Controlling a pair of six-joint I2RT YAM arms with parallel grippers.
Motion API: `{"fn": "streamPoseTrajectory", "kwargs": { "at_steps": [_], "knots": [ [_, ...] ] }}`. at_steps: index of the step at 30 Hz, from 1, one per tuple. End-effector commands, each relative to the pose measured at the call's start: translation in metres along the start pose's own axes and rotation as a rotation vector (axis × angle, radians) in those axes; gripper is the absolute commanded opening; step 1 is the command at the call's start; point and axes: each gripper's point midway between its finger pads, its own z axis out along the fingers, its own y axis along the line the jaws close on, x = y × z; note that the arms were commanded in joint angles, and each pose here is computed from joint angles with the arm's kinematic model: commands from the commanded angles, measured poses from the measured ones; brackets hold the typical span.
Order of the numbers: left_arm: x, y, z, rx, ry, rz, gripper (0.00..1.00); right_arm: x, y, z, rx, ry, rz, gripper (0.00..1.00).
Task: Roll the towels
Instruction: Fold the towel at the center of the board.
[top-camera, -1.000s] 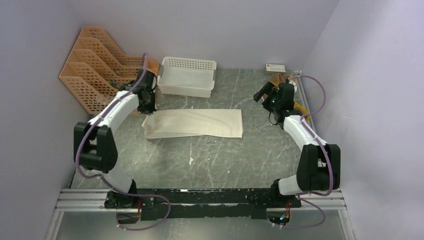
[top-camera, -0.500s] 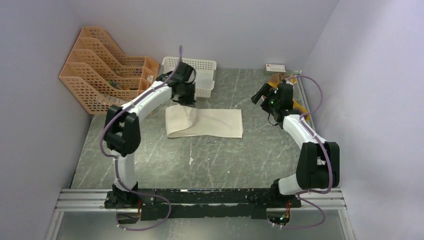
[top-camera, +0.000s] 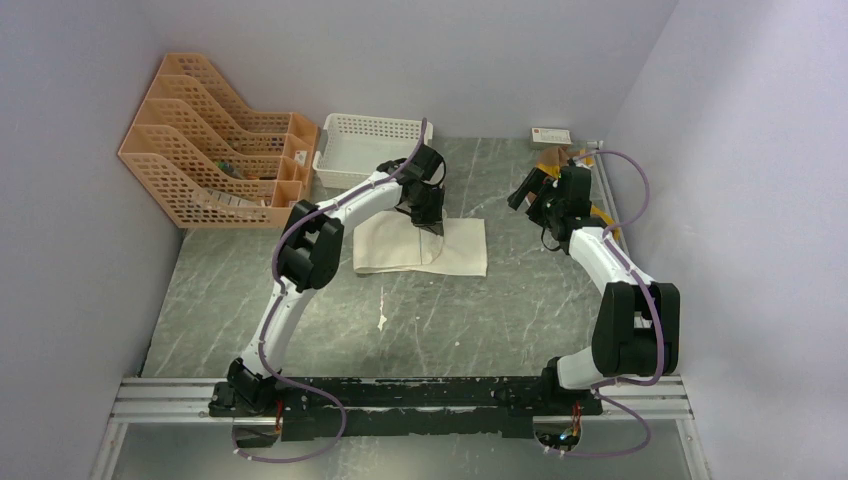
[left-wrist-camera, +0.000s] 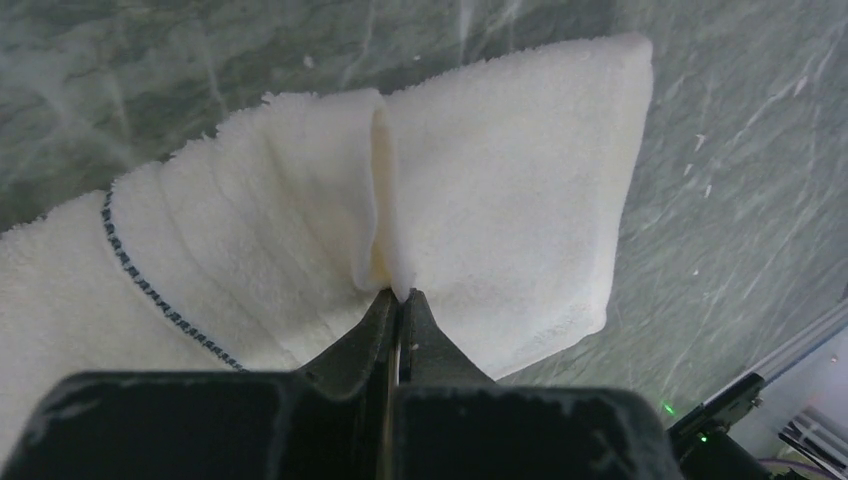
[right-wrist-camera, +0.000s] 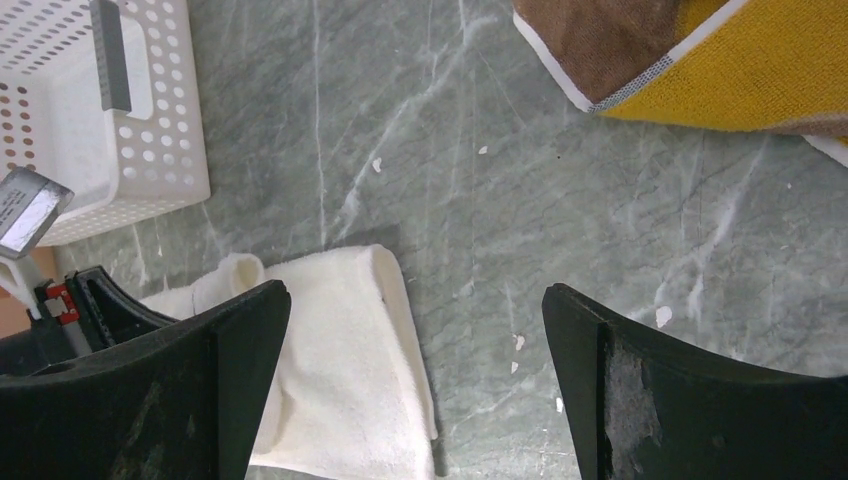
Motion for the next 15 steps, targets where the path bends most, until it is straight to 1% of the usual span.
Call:
{"fn": "streamPoseTrajectory", "kwargs": {
  "at_steps": [1, 6, 10, 15],
  "knots": [
    [-0.012, -0.044, -0.019, 0.123, -0.018, 0.02, 0.07, 0.001, -0.007, -0.002, 0.01, 0.003, -0.011, 1.0],
    [-0.003, -0.053, -0.032, 0.132, 0.005, 0.046, 0.07, 0.005, -0.007, 0.0, 0.006, 0.014, -0.004, 1.0],
    [0.001, -0.064, -0.047, 0.164, 0.001, 0.056, 0.07, 0.01, -0.007, 0.002, -0.002, 0.026, 0.004, 1.0],
    [0.004, -0.071, -0.039, 0.195, 0.019, 0.051, 0.07, 0.014, -0.007, 0.003, -0.009, 0.036, 0.012, 1.0]
  ]
}}
